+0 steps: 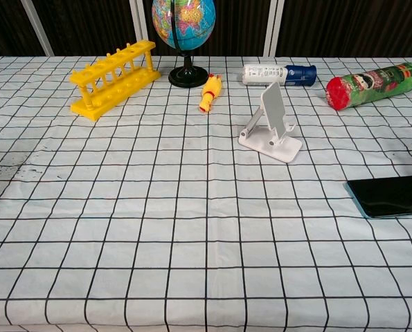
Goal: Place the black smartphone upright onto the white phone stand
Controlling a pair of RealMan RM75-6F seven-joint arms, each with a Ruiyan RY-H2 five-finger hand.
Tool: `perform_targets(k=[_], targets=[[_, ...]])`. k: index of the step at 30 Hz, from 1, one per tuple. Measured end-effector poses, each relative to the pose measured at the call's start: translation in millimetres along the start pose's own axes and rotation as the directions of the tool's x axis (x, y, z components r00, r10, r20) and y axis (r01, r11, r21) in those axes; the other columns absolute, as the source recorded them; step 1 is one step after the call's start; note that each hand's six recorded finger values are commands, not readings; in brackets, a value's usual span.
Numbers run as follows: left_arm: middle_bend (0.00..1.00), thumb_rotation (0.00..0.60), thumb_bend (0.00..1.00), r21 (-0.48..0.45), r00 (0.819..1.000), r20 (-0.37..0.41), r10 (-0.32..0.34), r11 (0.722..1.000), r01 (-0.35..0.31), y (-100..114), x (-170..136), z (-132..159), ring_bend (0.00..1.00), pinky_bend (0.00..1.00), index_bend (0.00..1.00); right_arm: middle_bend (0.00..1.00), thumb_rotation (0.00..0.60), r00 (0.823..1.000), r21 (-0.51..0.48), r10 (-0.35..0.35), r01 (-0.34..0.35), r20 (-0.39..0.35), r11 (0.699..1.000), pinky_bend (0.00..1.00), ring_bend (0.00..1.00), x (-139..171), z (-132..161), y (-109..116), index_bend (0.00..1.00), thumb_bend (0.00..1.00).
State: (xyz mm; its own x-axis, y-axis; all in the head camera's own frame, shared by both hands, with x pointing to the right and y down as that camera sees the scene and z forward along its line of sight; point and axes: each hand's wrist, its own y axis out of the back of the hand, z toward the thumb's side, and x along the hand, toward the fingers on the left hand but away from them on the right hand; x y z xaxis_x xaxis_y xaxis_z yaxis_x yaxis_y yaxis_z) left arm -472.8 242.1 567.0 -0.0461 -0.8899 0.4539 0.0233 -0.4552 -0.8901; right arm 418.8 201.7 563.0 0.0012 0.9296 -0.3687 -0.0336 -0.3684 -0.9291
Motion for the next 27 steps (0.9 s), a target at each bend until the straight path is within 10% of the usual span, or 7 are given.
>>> perform_targets(k=[15, 27], targets=[[0.00, 0.600, 0.01, -0.019, 1.000, -0.004, 0.017, 1.000, -0.017, 4, -4, -1, 0.00, 0.00, 0.00, 0.01, 0.600, 0.993, -0.001, 0.070, -0.070, -0.097, 0.998, 0.16, 0.00, -1, 22, -1, 0.00, 0.10], [0.00, 0.600, 0.01, -0.013, 1.000, -0.001, 0.000, 1.000, 0.000, 1, -3, 2, 0.00, 0.00, 0.00, 0.24, 0.600, 0.968, 0.034, 0.158, -0.154, -0.197, 0.987, 0.16, 0.04, -26, 67, -13, 0.25, 0.16]])
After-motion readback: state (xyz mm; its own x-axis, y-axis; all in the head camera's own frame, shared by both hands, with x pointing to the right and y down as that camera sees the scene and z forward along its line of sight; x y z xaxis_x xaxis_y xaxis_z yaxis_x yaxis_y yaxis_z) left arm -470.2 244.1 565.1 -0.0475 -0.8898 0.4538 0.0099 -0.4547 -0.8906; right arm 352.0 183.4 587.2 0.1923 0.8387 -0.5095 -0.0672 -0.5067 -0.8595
